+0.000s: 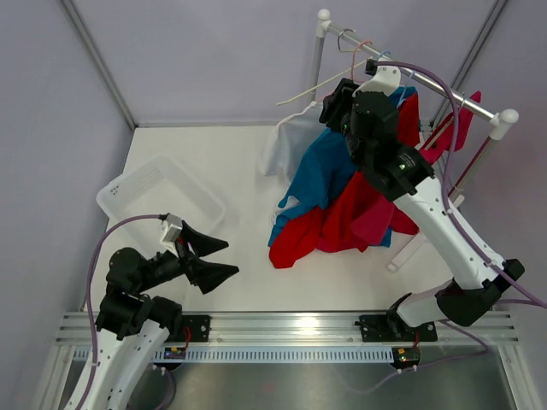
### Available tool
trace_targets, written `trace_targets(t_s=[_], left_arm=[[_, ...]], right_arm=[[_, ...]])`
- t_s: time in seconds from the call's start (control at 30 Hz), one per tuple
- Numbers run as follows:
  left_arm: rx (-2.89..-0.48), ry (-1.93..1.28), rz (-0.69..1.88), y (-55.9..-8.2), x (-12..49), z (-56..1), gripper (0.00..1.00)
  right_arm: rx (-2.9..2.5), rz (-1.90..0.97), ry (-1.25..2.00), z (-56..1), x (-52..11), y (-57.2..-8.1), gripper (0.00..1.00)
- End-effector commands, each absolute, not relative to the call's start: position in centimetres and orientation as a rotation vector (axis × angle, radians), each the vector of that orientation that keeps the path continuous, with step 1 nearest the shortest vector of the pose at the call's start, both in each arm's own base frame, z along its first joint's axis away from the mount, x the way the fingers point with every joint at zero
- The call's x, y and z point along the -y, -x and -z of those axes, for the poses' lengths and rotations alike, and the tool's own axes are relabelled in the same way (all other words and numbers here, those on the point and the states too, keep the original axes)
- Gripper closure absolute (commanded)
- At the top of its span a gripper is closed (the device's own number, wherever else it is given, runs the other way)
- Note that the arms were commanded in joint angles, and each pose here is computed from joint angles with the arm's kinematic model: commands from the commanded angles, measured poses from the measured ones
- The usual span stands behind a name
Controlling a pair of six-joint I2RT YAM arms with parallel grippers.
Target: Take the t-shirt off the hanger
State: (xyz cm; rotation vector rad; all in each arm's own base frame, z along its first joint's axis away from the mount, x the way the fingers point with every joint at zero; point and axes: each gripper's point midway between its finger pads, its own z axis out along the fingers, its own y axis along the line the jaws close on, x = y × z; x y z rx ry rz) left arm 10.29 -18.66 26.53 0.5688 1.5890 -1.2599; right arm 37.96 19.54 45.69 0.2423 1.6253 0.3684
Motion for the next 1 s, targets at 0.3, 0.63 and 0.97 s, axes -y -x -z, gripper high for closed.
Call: trace_targets(t_s=[0.3, 0.63, 0.97], left_arm=[[-1.518, -0.617, 1.265, -9.2, 18.7, -28.2, 0.01], [-1.505, -0.619, 1.266, -9.0, 18.6, -28.3, 0.01], [-1.497, -0.614, 1.263, -8.8, 18.5, -28.5, 0.01]], right_arm=[[-1.541, -0.453, -0.279, -47.3, -20.7, -35.9, 0.45], [-1.589, -1.072, 0.308, -48.9, -28.6, -25.0, 0.35], [-1.536, -0.307, -0.298, -49.5, -20.2, -37.9, 0.47]])
